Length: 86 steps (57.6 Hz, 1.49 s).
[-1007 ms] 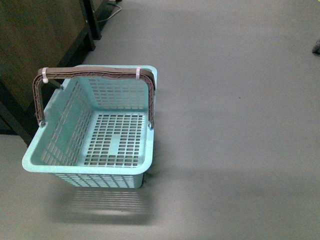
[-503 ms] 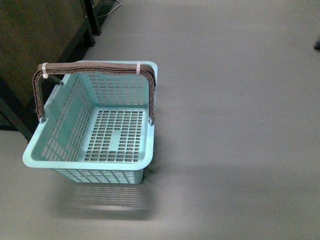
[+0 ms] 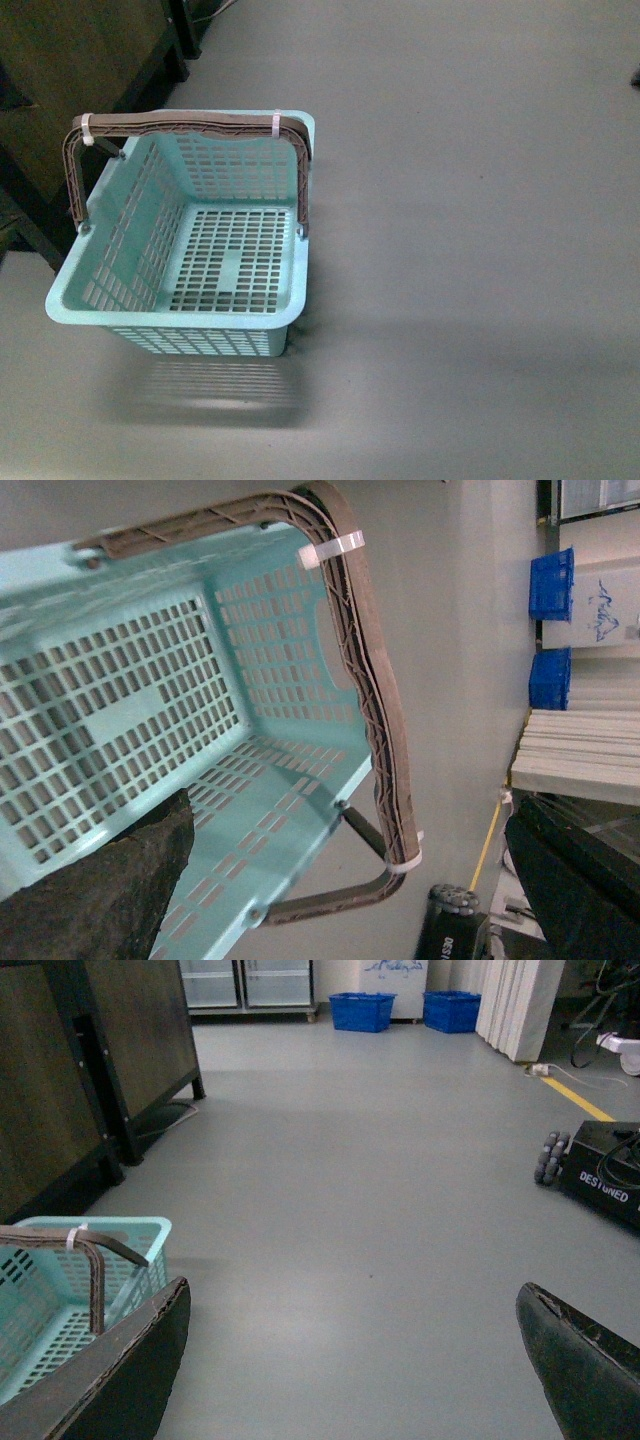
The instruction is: Pick mango and avocado into basket
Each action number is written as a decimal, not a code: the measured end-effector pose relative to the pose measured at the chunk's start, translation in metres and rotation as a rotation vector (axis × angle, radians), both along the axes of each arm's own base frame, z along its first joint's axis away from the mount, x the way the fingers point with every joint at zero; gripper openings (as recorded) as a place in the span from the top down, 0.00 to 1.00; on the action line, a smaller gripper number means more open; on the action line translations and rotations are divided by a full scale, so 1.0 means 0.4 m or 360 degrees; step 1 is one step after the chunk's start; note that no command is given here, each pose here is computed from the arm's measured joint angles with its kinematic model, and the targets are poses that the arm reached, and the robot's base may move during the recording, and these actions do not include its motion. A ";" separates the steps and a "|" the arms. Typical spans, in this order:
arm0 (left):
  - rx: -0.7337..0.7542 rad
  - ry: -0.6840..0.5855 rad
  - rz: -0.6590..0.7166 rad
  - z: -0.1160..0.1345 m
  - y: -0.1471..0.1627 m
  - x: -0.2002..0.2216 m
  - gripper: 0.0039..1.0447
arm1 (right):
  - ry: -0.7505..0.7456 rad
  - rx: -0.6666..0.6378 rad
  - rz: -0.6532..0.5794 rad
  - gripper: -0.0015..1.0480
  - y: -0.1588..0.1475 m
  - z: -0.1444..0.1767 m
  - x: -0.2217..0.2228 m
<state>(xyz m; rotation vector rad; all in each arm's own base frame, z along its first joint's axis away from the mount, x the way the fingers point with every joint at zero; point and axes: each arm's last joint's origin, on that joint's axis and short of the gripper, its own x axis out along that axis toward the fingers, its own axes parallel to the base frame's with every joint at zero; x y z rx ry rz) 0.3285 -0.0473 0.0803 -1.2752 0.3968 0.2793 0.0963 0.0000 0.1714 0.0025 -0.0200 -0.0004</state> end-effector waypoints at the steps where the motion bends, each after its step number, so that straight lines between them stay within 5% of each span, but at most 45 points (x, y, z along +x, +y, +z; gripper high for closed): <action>1: -0.0021 -0.0016 0.0009 -0.007 -0.004 0.022 0.08 | 0.0000 0.0000 0.0000 0.08 0.000 0.000 0.000; 18: -0.0152 -0.0086 0.0043 -0.107 -0.051 0.226 0.08 | 0.0000 0.0001 0.0000 0.08 0.000 0.000 0.000; 37: -0.0183 -0.0098 0.0040 -0.157 -0.077 0.331 0.08 | 0.0000 0.0000 0.0000 0.08 0.000 0.000 0.000; 51: -0.0176 -0.0122 0.0000 -0.159 -0.098 0.370 0.56 | 0.0000 0.0000 0.0000 0.08 0.000 0.000 0.000; 62: -0.0204 -0.0119 0.0018 -0.162 -0.096 0.362 0.82 | 0.0000 0.0001 0.0000 0.08 0.000 0.000 0.000; 73: -0.0094 -0.0154 -0.0011 -0.102 -0.109 0.314 0.85 | 0.0000 0.0000 0.0000 0.08 0.000 0.000 0.000; 86: 0.0009 -0.0322 -0.0076 0.079 -0.126 0.207 0.85 | 0.0000 0.0000 0.0000 0.08 0.000 0.000 0.000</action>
